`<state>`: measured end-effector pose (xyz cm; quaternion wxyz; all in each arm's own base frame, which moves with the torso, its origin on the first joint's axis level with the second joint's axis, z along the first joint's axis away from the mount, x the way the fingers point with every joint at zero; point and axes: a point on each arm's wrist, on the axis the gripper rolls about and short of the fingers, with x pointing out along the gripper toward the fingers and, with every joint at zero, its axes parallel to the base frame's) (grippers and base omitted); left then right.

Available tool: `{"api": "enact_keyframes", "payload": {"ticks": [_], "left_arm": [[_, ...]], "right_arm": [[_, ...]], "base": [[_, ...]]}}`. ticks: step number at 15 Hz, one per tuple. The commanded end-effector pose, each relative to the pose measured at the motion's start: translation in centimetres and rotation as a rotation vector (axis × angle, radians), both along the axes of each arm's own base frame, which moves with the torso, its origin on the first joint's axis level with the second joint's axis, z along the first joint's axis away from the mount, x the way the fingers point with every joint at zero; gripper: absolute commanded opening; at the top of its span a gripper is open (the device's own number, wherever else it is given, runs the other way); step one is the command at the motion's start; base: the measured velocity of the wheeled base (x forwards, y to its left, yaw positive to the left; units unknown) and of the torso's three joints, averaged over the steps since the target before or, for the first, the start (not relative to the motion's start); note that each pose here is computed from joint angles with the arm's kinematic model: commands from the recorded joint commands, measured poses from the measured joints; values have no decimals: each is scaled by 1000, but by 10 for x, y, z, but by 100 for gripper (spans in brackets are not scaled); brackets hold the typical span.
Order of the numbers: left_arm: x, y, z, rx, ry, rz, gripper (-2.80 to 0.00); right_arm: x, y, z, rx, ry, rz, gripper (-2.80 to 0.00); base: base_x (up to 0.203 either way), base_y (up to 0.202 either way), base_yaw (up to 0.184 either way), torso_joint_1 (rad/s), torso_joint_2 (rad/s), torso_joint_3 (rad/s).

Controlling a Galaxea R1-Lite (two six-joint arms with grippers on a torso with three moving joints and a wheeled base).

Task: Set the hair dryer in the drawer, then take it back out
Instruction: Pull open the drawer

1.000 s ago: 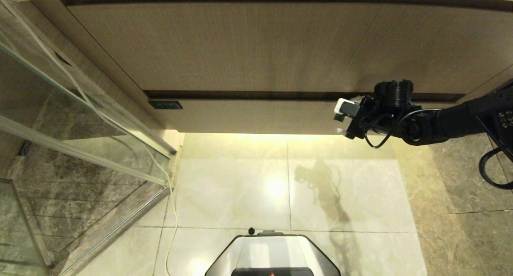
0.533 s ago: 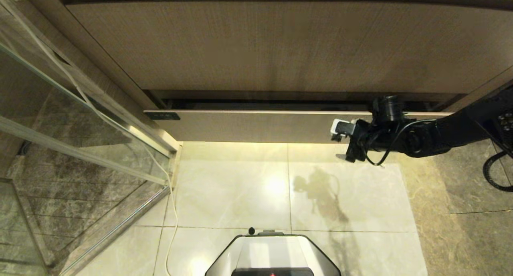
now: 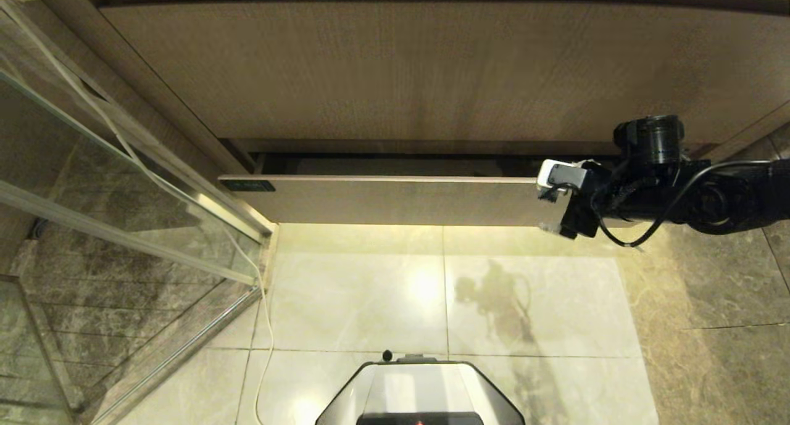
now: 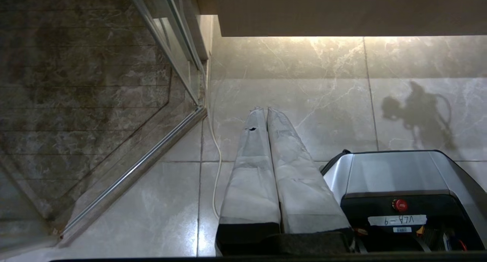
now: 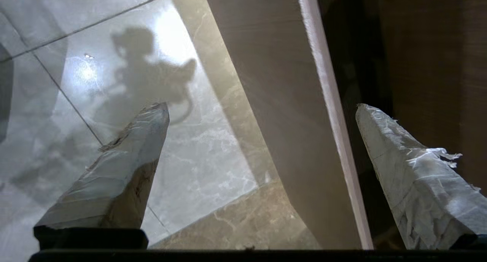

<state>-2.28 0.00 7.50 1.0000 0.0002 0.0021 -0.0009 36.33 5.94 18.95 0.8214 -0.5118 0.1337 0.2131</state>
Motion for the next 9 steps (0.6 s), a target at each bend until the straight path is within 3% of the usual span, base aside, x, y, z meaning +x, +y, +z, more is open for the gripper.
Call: {"api": "enact_keyframes", "payload": {"ticks": [1, 3, 5, 6, 9], "left_arm": [[0, 0, 0, 0, 1, 0, -280], [0, 0, 0, 0, 1, 0, -280], [0, 0, 0, 0, 0, 0, -280], [0, 0, 0, 0, 0, 0, -280], [0, 0, 0, 0, 0, 0, -280]], "right_arm": [[-62, -10, 54, 8, -95, 5, 0], [-110, -18, 69, 4, -89, 1, 0], [-143, -29, 46, -23, 20, -35, 0], [-147, -34, 37, -37, 65, -68, -280], [-112, -32, 21, -44, 94, -94, -280]], "base": [[0, 0, 0, 0, 0, 0], [0, 0, 0, 0, 0, 0], [0, 0, 0, 0, 0, 0], [0, 0, 0, 0, 0, 0], [0, 0, 0, 0, 0, 0]]}}
